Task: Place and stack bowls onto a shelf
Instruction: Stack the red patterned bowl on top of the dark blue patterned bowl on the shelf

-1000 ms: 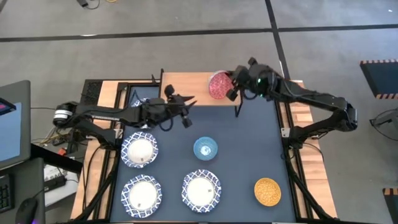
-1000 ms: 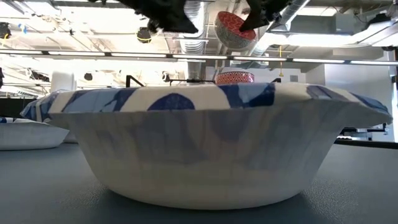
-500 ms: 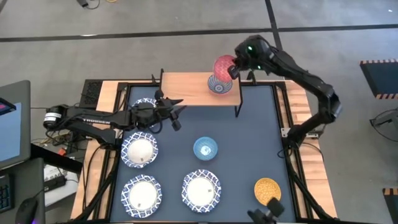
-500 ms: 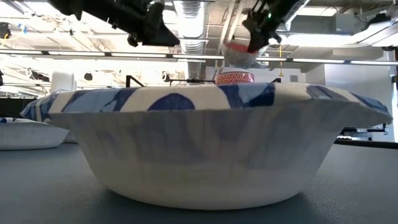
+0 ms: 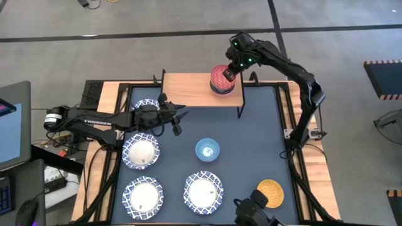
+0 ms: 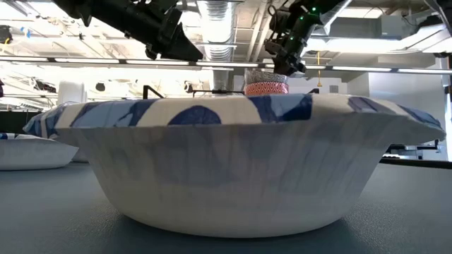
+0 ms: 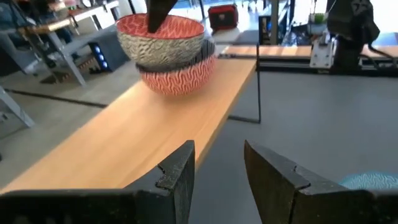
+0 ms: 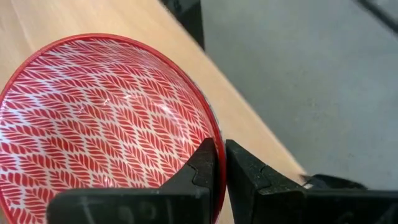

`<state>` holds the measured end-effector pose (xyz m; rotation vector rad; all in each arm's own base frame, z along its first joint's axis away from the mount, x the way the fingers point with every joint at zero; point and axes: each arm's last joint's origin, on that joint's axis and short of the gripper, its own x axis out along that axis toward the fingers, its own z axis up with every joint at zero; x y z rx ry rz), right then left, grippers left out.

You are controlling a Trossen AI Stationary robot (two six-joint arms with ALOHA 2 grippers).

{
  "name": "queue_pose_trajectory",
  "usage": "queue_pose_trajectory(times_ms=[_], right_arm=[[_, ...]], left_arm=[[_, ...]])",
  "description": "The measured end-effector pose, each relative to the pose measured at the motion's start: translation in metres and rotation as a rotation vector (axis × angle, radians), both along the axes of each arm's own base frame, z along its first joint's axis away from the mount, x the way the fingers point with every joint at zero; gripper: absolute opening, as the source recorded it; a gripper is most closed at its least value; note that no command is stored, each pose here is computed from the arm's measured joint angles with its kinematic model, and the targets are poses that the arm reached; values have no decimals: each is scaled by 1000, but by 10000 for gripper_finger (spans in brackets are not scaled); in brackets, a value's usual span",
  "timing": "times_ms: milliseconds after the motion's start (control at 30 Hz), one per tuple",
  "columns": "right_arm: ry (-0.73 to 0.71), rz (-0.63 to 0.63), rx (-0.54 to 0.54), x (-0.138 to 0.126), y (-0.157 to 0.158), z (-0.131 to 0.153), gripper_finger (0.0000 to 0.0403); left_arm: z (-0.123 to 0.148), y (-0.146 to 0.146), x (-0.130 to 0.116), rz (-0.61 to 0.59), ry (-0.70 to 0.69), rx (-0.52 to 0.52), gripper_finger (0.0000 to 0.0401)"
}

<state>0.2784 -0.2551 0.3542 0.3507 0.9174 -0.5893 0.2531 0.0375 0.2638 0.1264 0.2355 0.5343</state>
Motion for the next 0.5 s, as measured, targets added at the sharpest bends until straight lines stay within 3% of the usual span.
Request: queue_pose_trajectory(times_ms=[200, 500], right_arm=[[22, 21, 49, 2, 0, -7, 58], [27, 59, 65, 0, 6, -4, 108]], left_arm=[[-2, -1, 0, -19, 1, -36, 129], [-2, -1, 0, -42, -3, -43, 129]])
